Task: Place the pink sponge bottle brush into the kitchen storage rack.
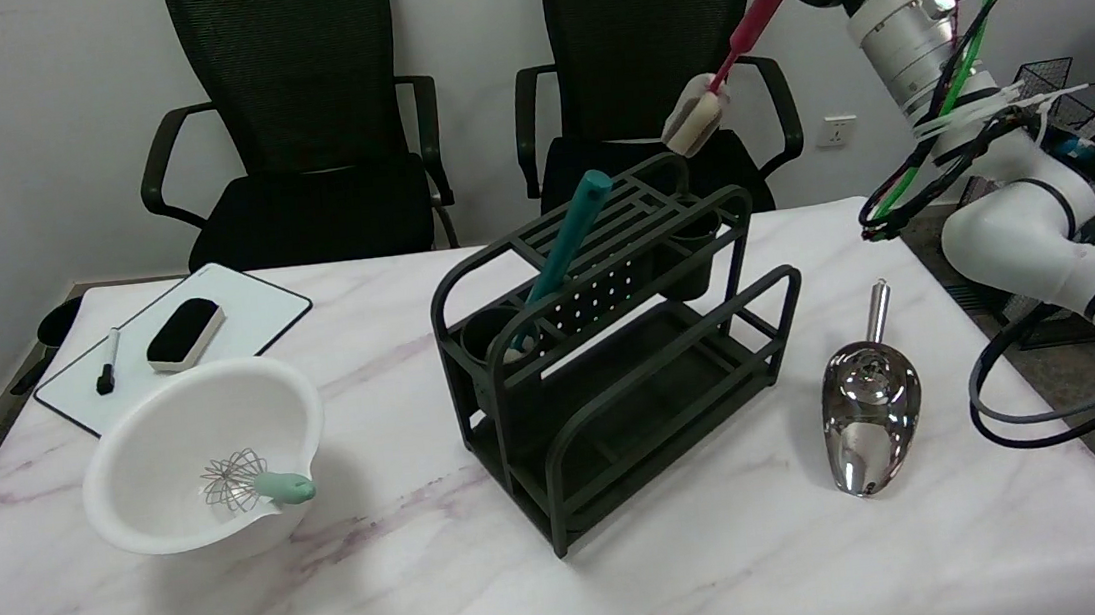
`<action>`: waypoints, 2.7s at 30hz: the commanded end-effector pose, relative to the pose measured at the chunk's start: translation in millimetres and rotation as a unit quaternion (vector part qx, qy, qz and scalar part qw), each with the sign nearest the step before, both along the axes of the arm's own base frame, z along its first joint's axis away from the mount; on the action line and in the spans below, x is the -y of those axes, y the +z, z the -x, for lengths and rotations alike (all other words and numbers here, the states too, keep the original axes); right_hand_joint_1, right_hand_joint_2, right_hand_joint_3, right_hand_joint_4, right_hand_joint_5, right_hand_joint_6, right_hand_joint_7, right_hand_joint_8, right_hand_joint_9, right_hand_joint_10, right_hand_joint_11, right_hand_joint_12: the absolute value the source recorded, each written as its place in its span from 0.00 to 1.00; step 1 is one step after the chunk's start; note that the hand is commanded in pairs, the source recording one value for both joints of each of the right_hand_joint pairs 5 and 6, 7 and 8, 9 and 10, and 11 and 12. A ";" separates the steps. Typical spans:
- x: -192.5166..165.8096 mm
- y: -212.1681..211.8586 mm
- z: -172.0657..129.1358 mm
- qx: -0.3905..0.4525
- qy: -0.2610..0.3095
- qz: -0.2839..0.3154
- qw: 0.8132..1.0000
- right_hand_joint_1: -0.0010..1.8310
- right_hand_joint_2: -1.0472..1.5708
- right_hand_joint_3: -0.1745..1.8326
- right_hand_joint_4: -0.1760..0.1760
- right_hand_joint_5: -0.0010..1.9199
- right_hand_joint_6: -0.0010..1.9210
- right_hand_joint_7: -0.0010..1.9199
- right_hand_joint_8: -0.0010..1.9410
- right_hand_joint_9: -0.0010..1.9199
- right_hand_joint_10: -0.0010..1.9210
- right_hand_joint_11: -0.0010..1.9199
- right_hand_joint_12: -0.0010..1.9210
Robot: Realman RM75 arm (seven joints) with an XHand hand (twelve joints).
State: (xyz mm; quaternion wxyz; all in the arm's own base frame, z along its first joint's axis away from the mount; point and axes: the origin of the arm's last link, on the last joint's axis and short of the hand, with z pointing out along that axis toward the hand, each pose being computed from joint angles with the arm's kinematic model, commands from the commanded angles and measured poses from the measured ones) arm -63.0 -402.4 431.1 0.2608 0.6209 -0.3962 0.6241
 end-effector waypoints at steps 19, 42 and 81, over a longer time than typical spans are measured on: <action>-16.9 -4.3 23.3 -0.014 -0.040 -0.017 0.999 0.62 0.88 0.34 0.50 1.00 1.00 1.00 0.99 1.00 1.00 1.00 1.00; -2.1 -0.1 41.3 -0.013 -0.080 -0.011 0.997 0.62 0.89 0.33 0.50 1.00 1.00 1.00 0.99 1.00 1.00 1.00 1.00; 15.3 -7.0 66.8 -0.005 -0.110 -0.013 0.994 0.63 0.88 0.33 0.50 1.00 1.00 1.00 0.99 1.00 1.00 1.00 1.00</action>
